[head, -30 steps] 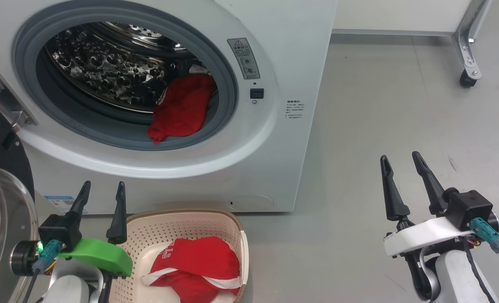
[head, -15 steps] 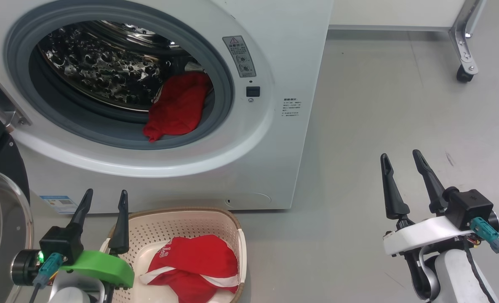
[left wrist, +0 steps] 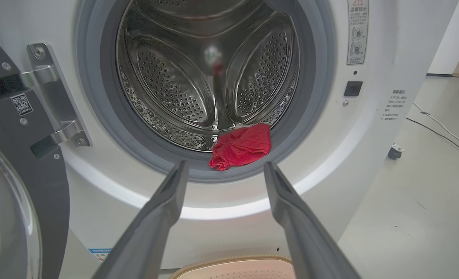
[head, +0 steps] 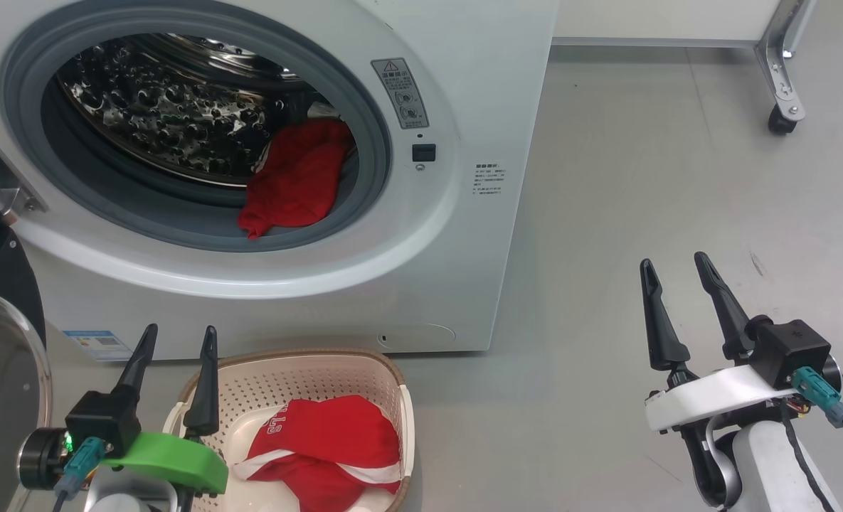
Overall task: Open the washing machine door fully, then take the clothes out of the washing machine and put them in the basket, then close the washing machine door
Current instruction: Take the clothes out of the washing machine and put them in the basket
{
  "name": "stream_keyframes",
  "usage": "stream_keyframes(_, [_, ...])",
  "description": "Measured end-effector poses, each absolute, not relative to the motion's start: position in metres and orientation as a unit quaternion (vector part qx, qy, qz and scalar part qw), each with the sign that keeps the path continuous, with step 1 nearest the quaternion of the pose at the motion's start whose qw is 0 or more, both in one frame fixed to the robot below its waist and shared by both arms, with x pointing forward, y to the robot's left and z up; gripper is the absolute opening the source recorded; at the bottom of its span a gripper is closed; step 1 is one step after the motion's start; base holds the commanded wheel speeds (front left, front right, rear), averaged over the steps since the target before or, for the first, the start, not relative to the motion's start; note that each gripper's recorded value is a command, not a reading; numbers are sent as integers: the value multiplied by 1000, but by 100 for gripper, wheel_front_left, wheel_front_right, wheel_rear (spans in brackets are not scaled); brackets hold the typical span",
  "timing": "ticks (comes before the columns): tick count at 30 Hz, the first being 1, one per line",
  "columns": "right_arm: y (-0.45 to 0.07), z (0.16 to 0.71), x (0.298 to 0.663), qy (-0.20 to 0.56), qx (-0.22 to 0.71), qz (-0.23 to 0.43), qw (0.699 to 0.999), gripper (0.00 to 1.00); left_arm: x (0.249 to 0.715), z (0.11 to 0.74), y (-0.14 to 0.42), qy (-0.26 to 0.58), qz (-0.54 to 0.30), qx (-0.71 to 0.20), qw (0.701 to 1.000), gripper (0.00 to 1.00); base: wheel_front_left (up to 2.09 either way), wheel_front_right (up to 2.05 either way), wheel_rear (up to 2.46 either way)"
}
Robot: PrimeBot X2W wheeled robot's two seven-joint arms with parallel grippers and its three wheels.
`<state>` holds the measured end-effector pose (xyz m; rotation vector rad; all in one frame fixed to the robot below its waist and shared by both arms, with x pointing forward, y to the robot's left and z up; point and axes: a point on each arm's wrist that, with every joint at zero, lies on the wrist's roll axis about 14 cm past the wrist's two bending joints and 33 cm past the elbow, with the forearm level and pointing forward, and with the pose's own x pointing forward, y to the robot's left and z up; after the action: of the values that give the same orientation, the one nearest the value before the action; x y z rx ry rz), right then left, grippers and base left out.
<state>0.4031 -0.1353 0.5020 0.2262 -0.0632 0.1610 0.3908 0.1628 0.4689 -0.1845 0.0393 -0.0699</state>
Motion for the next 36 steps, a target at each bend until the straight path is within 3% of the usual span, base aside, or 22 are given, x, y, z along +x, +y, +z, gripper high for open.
stream_keyframes(36, [-139,496,402,-25,112,75,991,100,392,465,154,24,-46,-96,994,100,0,0,0])
